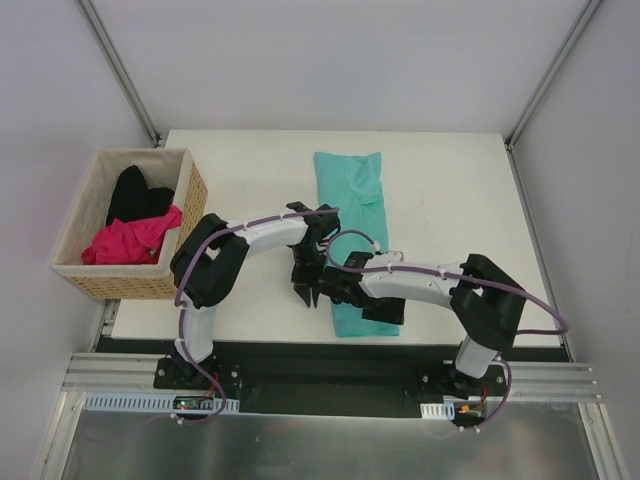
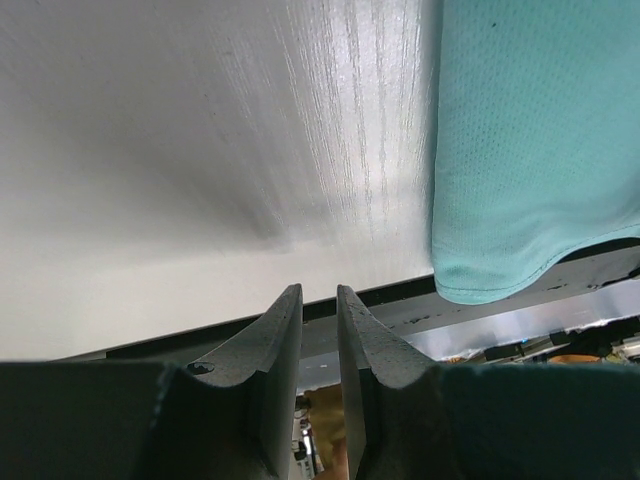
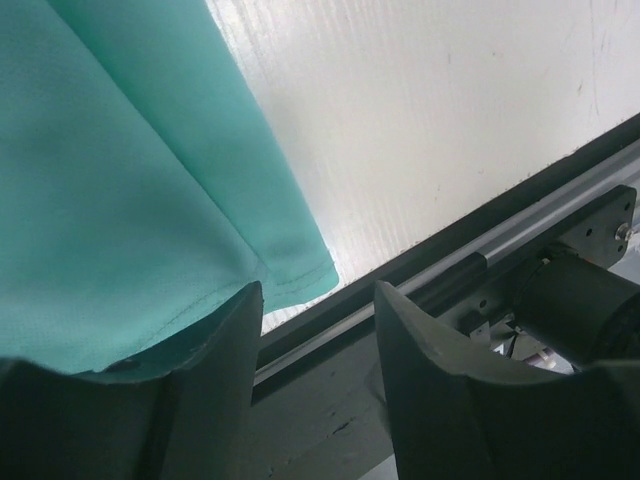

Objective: Fold and stack the t-shirts
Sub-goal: Grab the bottom of the folded rectangular tshirt with both arms

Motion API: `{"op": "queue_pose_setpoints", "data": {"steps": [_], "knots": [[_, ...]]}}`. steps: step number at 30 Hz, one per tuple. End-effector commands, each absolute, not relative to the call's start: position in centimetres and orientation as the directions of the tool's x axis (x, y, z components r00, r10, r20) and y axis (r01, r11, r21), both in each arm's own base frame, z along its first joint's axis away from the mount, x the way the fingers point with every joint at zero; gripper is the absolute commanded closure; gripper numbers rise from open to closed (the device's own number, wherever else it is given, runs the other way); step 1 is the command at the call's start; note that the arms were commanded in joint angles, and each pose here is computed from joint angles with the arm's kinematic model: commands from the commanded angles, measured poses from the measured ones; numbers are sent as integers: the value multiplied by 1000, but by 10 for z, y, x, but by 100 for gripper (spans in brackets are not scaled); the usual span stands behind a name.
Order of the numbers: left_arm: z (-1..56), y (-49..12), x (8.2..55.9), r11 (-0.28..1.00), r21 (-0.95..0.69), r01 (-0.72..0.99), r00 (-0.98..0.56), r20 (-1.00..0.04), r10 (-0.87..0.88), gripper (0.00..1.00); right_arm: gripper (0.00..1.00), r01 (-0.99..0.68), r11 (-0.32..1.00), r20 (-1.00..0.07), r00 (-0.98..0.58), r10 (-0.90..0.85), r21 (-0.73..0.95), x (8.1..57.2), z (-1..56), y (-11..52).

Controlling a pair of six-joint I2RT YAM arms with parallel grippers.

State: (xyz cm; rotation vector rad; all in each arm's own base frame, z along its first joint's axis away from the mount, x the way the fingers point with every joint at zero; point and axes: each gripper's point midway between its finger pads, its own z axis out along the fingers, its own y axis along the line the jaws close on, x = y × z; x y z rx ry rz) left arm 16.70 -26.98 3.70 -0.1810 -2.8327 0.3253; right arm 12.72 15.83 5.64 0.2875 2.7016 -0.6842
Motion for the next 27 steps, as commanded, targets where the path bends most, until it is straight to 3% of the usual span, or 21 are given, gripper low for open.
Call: {"op": "queue_pose_setpoints", "data": {"steps": [1,5,12,27], "knots": [[53,-264,170,966,-239,96,-960,236,153,80,37,241,886,-372,-924,85,-397,127,60,166],[53,-263,170,967,-237,92,-959,239,150,80,30,241,895,-381,-920,88,-376,127,58,166],[52,-262,168,969,-231,90,-958,245,147,80,38,261,896,-375,-920,117,-360,123,51,163],[51,-255,165,977,-200,80,-958,255,131,80,43,325,899,-345,-913,217,-295,112,27,158]]}}
